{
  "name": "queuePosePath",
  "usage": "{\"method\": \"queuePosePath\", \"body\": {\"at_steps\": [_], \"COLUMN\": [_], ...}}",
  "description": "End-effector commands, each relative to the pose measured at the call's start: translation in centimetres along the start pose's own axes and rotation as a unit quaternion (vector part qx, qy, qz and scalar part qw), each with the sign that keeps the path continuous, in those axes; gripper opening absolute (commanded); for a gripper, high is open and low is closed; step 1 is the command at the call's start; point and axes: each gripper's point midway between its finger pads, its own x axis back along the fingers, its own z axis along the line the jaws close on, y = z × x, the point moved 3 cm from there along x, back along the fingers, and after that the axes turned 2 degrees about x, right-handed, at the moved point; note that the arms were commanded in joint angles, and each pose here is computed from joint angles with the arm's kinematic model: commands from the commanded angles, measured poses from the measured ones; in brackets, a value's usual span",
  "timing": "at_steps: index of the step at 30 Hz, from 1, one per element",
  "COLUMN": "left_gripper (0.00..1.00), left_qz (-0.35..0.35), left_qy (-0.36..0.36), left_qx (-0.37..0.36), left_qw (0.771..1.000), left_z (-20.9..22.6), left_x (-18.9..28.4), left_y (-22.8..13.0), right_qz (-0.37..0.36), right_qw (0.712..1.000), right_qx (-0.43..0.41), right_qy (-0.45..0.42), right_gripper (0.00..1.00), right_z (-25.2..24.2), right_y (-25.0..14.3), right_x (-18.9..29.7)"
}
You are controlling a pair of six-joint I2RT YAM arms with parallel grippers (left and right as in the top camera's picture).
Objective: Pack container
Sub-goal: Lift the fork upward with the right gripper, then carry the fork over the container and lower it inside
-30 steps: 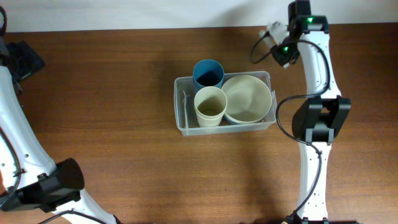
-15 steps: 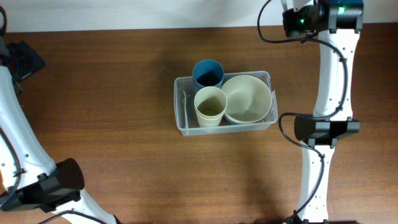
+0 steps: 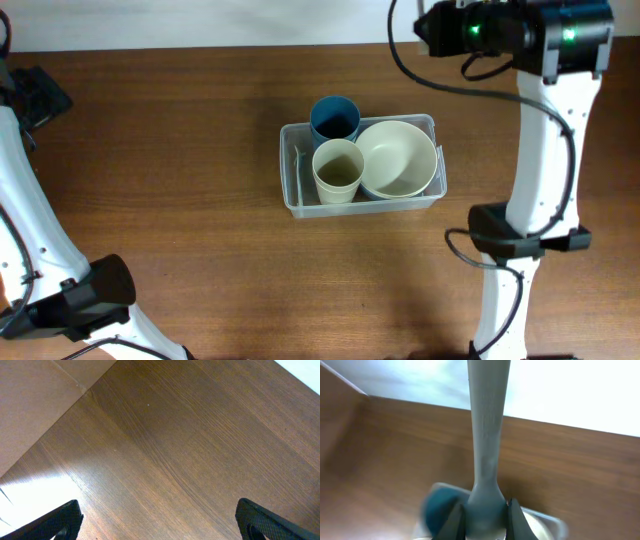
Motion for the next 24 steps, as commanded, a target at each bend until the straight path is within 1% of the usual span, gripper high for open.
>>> {"method": "queuePosePath", "body": {"at_steps": [1,5,11,14,17,19,24], "left_gripper": [1.0,1.0,1.0,1.0,1.0,1.0,1.0], "left_qz": [0.009,0.009,0.009,0.009,0.009,0.009,0.009], "left_qy": [0.005,0.005,0.005,0.005,0.005,0.005,0.005], "left_qx": [0.006,0.006,0.006,0.006,0.006,0.006,0.006], "left_qw": [1.0,1.0,1.0,1.0,1.0,1.0,1.0], "left_z": [0.1,0.1,0.1,0.1,0.1,0.1,0.1], "left_x": [-0.7,-0.7,-0.7,-0.7,-0.7,-0.7,-0.7], "left_y": [-0.1,-0.1,-0.1,-0.1,-0.1,-0.1,-0.1], "right_qz": [-0.022,-0.002,0.031,0.06,0.098,0.115,0.157], "right_qw": [0.996,0.993,0.992,0.991,0.989,0.985,0.98], "right_qx": [-0.04,-0.029,-0.005,-0.004,-0.028,-0.03,-0.019], "right_qy": [0.074,0.117,0.119,0.117,0.106,0.122,0.12], "right_gripper": [0.04,0.04,0.04,0.04,0.04,0.05,0.09], "right_z": [5.4,8.8,12.1,13.2,13.5,14.3,15.1], "right_y": [0.5,-0.3,-1.8,-3.2,-4.8,-5.4,-7.1], "right_x": [2.9,2.1,0.4,0.2,-0.2,-0.7,-2.7]}}
